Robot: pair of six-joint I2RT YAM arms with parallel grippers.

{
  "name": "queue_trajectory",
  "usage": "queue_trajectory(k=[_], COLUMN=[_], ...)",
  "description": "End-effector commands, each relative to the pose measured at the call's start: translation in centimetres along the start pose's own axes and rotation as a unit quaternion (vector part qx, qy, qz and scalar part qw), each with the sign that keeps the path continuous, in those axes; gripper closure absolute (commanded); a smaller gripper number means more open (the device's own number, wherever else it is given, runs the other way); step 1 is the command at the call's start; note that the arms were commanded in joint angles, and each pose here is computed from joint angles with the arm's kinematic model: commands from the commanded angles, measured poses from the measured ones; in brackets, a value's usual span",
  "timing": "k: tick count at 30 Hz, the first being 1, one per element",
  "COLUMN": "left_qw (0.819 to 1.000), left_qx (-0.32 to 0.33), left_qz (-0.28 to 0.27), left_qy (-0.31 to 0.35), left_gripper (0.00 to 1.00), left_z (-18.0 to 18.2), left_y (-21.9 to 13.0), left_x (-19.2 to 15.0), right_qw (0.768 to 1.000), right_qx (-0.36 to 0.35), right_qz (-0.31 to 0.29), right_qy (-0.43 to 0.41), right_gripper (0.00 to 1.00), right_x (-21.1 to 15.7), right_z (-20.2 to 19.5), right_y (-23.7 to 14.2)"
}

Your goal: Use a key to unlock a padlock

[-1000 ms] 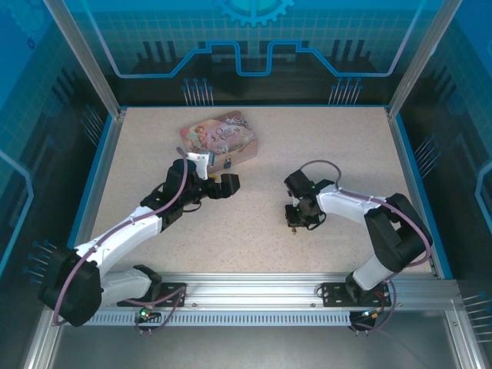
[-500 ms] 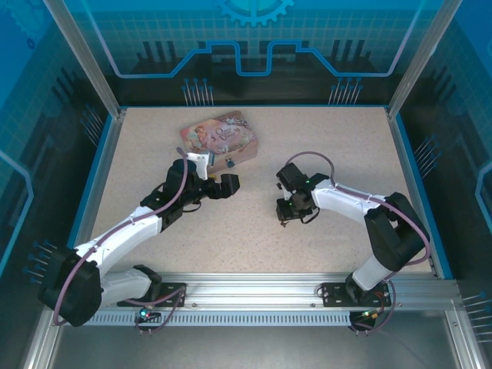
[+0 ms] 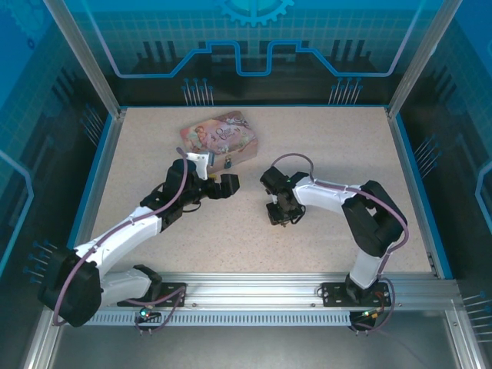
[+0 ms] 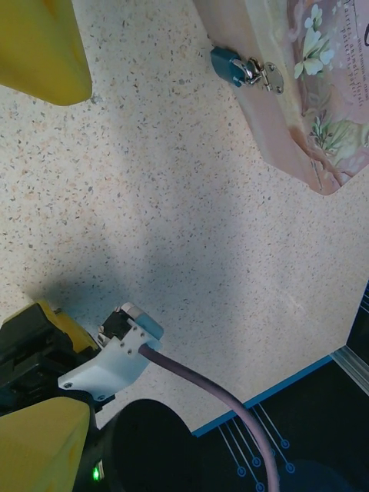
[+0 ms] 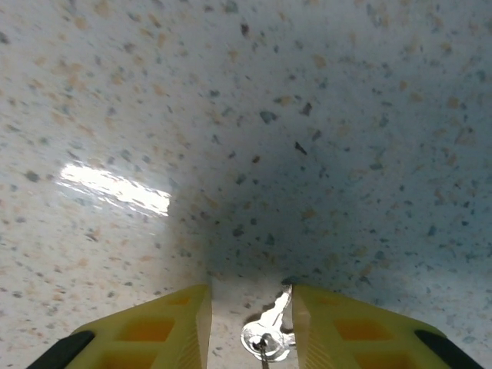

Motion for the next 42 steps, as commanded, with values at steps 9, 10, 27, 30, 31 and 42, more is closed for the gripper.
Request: queue_trajectory(k=[9,10,27,30,31,42], left_qw=[1.000,1.000,1.000,1.000,1.000,0.999], left_qx=[0.001,0.001,0.003,0.003,0.004,-0.008], left_qz=[-0.014,-0.015,-0.014,-0.014,-0.014,-0.017], left_qy=[0.020,0.021,0.024,0.026,0.025,0.029], left_gripper=[0.01,0.01,0.01,0.01,0.01,0.01], left_z=[-0.6,-0.6,-0.6,-0.6,-0.6,-0.8], left_y=[-0.6,-0.7,-0.6,-0.6,-0.7,-0.7], left_x=[1.0,1.0,1.2,1.1,1.1,0.9], right_qw=[0.999,0.999,0.996,0.997,0.998,0.999], right_qx=[-0.013,-0.011,-0.021,-0.014,-0.010,0.037], right_qz=[0.031,0.034,0.082,0.074,0.070,0.004], right_qy=[0.002,0.003,-0.002,-0.001,-0.001,-0.002], right_gripper=[0.66,0.67,0.83,0.88,0.90,1.00], right_x=[-1.7,-1.9,-4.7,-4.3,-4.1,-1.0], right_z=[-0.3,-0.3,-0.1,0.1,0.1,1.4], right_y=[0.0,0.0,1.6,1.3,1.1,-1.5])
Point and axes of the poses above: each hand's point on the last joint's axis, 136 mm out from that joint toward the fingers, its own y axis out along the fingers, its own z axis along the line the jaws close on, x = y × z, the point moved 1 cm from there along -y, back along the fingers, and after that the axes turned 3 degrees about y, right-handed, at the moved point
